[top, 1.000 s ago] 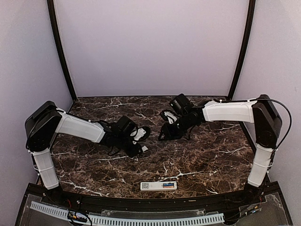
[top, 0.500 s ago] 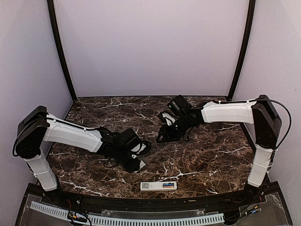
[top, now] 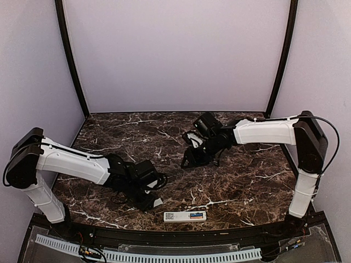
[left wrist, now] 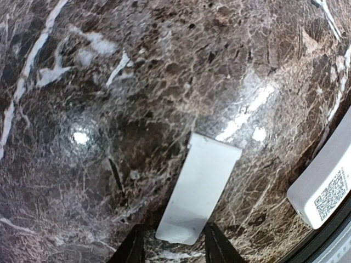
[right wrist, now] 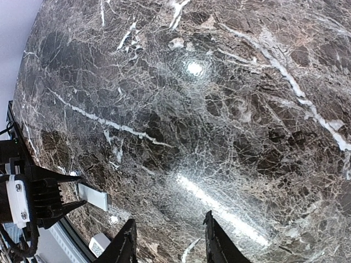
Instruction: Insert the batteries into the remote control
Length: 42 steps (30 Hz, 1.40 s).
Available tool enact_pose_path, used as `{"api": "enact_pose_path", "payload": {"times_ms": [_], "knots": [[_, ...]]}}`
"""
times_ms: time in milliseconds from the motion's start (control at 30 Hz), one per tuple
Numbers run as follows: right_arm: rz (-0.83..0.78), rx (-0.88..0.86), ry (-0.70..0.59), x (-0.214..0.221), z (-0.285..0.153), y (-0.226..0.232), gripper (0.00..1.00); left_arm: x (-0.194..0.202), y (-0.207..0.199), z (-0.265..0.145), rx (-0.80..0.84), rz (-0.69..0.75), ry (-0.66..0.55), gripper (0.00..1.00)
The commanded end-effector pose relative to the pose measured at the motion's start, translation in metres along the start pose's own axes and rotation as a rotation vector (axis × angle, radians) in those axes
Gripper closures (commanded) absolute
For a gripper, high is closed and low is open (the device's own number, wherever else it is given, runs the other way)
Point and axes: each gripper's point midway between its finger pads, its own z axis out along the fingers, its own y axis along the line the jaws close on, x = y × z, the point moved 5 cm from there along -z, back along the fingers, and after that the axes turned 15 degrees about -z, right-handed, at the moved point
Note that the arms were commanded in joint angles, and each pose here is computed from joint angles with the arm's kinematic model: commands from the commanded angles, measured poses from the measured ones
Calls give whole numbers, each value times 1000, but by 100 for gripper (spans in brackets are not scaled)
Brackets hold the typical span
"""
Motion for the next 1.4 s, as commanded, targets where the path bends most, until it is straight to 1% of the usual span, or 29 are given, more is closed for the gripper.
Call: {"api": "enact_pose_path", "payload": {"times_ms": [0,33,100,233,333,400,467,500,600,700,800,900,1033,1233,1367], "knots": [[-29,-4,-7,-2,-4,13,60,26,17,1,-44,6,102,58],[-32,-5,-4,-1,-3,15,60,25,16,-1,-31,17,95,56],[-36,-9,-1,0,-2,18,60,27,13,-6,-4,59,87,48],[-37,-11,11,5,2,20,59,26,2,-16,87,125,77,41],[-37,-9,16,8,3,20,59,12,-2,-21,64,172,29,38],[-40,-11,14,8,3,22,59,5,-6,-20,47,211,32,36],[-44,-7,12,9,2,22,59,3,-9,-14,39,235,68,36],[-45,-4,13,10,2,22,59,6,-10,-7,40,240,104,36],[-49,4,10,12,0,22,59,5,-11,2,29,262,157,36],[-51,3,11,16,-1,21,58,-8,-6,3,-11,267,152,36],[-53,3,15,20,-1,21,58,-13,2,5,-42,283,183,37],[-55,6,12,22,-2,21,58,-14,-1,6,-5,287,208,39],[-54,7,8,25,-3,20,58,-8,-2,10,2,276,262,42],[-59,15,4,28,-4,19,57,8,-7,9,20,245,354,48],[-56,11,-11,29,-5,19,57,22,-6,17,-23,225,431,56]]}}
